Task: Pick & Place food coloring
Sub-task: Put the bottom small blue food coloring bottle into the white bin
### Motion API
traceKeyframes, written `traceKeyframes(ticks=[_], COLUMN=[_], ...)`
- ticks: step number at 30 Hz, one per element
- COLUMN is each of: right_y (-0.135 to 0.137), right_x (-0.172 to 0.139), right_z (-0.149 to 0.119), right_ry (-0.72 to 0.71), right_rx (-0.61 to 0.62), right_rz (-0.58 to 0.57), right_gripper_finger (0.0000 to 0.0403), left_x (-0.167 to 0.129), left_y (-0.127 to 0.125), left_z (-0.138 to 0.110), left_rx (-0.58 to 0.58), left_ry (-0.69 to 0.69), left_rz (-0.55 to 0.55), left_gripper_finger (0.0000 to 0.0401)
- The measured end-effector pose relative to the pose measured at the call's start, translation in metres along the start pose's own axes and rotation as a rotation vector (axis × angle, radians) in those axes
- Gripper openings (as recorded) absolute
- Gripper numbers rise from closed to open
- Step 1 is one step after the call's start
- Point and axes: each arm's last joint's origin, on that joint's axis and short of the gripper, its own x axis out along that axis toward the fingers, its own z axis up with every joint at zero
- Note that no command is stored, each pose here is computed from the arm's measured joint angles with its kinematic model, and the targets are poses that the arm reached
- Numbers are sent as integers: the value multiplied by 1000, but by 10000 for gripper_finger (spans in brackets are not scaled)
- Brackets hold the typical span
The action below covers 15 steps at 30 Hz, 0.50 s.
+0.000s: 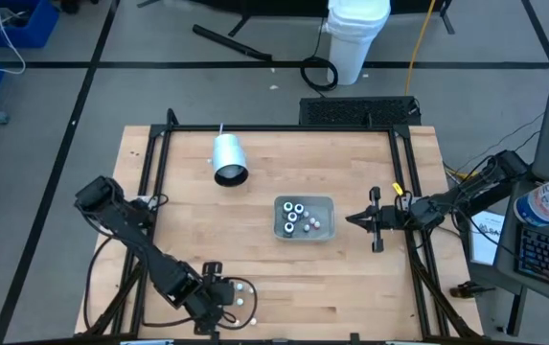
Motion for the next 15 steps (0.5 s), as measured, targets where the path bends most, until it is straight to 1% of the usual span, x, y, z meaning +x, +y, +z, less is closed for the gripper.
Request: traceKeyframes(ticks=[6,10,13,15], right_y=[0,0,0,0], right_x=[0,0,0,0], right_z=[0,0,0,1], right_ry=[0,0,-1,-8], right_rx=[7,8,8,12], right_rz=[0,0,0,-1], right_gripper_finger=[2,2,2,2], left_x=[0,17,31,36], left_y=[-6,-7,-8,-8], left_z=[-5,-10,-12,-11], left_rx=[3,2,17,27], left_ry=[-4,42,97,107], left_rz=[-6,35,38,43], left_gripper_finger=[227,227,228,228])
